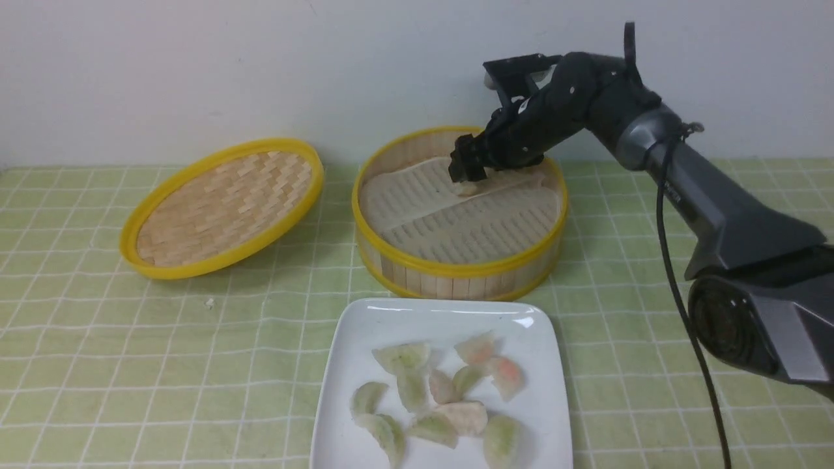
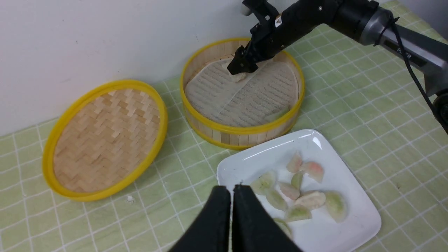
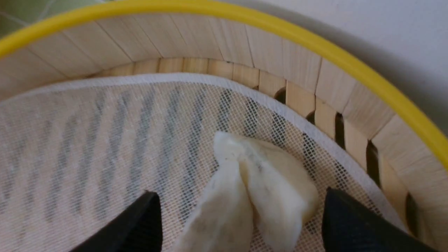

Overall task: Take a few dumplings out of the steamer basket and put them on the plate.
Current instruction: Use the right arm to grab a dumpling from inside the steamer

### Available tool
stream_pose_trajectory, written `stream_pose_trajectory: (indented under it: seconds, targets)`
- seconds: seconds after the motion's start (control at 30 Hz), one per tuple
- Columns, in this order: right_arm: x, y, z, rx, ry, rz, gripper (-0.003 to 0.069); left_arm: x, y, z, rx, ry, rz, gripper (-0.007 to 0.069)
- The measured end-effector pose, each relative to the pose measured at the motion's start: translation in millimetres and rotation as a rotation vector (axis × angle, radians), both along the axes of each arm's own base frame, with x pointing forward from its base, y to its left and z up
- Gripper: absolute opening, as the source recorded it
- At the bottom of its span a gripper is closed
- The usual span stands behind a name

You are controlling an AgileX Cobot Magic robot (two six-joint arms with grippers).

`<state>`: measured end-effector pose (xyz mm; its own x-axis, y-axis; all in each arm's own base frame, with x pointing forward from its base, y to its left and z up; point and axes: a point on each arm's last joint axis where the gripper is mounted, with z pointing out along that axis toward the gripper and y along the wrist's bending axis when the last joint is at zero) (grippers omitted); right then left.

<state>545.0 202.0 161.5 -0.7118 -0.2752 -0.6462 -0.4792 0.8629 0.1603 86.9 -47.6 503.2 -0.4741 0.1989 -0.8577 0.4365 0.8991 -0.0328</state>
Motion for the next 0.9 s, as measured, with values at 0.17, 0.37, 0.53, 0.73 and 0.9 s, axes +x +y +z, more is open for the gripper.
stream_pose_trajectory:
  seconds: [0.17, 0.37, 0.53, 0.73, 0.9]
  targets:
    - [2.7, -0.3, -10.4, -0.009, -0.007, -0.007, 0.0554, -0.2, 0.2, 0.1, 0.001, -0.002, 0.000, -0.0006]
    - [5.6, 1.7, -12.8, 0.025, -0.028, -0.019, 0.0338, -0.2, 0.2, 0.1, 0.001, -0.002, 0.000, -0.0006]
    - [2.6, 1.6, 0.8, 0.017, -0.029, -0.008, 0.0164, -0.2, 0.2, 0.1, 0.001, -0.002, 0.000, -0.0006]
    - [-12.4, -4.0, 43.0, -0.050, 0.014, 0.044, 0.0169, -0.2, 0.2, 0.1, 0.002, -0.002, 0.000, -0.0006]
    - [-22.3, -6.5, 89.5, -0.028, -0.043, 0.049, 0.0169, -0.2, 0.2, 0.1, 0.002, -0.002, 0.000, -0.0006]
